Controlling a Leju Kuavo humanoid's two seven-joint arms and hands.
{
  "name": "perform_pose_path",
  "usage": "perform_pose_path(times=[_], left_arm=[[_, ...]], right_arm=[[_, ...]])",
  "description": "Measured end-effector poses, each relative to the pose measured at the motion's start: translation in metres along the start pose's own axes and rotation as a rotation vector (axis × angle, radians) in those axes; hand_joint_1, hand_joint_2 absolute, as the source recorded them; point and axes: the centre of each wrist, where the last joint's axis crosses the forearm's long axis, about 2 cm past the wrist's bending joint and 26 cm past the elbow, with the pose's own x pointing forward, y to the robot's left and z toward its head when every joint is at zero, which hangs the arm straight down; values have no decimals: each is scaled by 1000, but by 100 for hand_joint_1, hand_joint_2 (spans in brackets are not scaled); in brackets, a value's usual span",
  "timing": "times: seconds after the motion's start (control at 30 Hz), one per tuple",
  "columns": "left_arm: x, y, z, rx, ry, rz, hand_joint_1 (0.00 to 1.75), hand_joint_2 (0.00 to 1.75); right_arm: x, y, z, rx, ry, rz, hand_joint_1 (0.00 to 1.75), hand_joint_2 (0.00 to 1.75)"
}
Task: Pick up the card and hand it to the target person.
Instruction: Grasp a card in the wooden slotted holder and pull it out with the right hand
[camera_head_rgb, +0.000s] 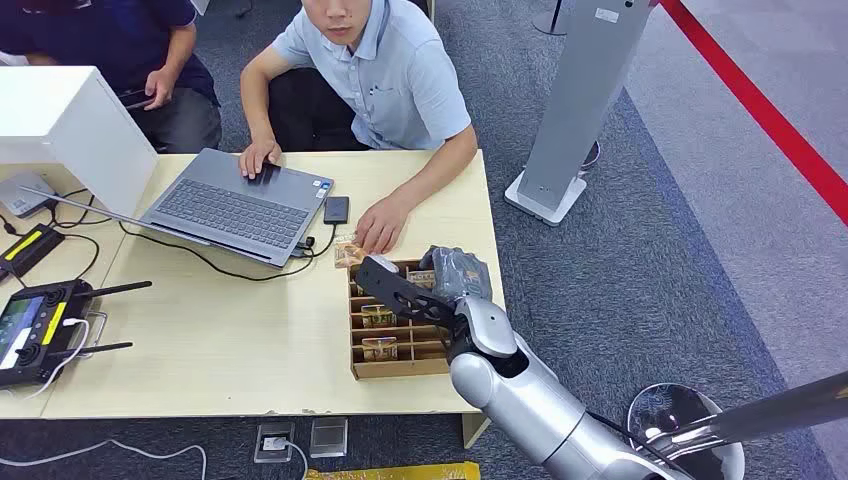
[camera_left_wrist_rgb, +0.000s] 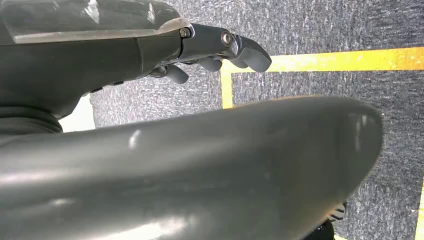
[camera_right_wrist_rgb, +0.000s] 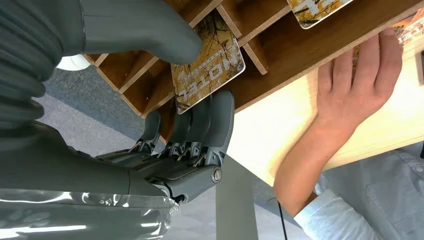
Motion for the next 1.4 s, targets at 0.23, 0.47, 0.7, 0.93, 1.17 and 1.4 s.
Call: perform_pose_path(times=[0.23,0.47,0.7,0.93,1.17,1.4], left_arm=[[0,0,0,0,0,0,0,0],[0,0,0,0,0,0,0,0],[0,0,0,0,0,0,0,0],[0,0,0,0,2,0,0,0],[0,0,0,-4,-4,2,0,0],[0,0,0,7,-19,13,0,0]], right_arm=[[-1,2,0,4,3,5,91,175],[-1,2,0,5,4,4,101,175],[-2,3,0,6,5,4,169,175],[-2,4,0,12,5,5,168,175],[-2,5,1,14,6,4,159,175],[-2,3,1,15,3,-33,159,175]])
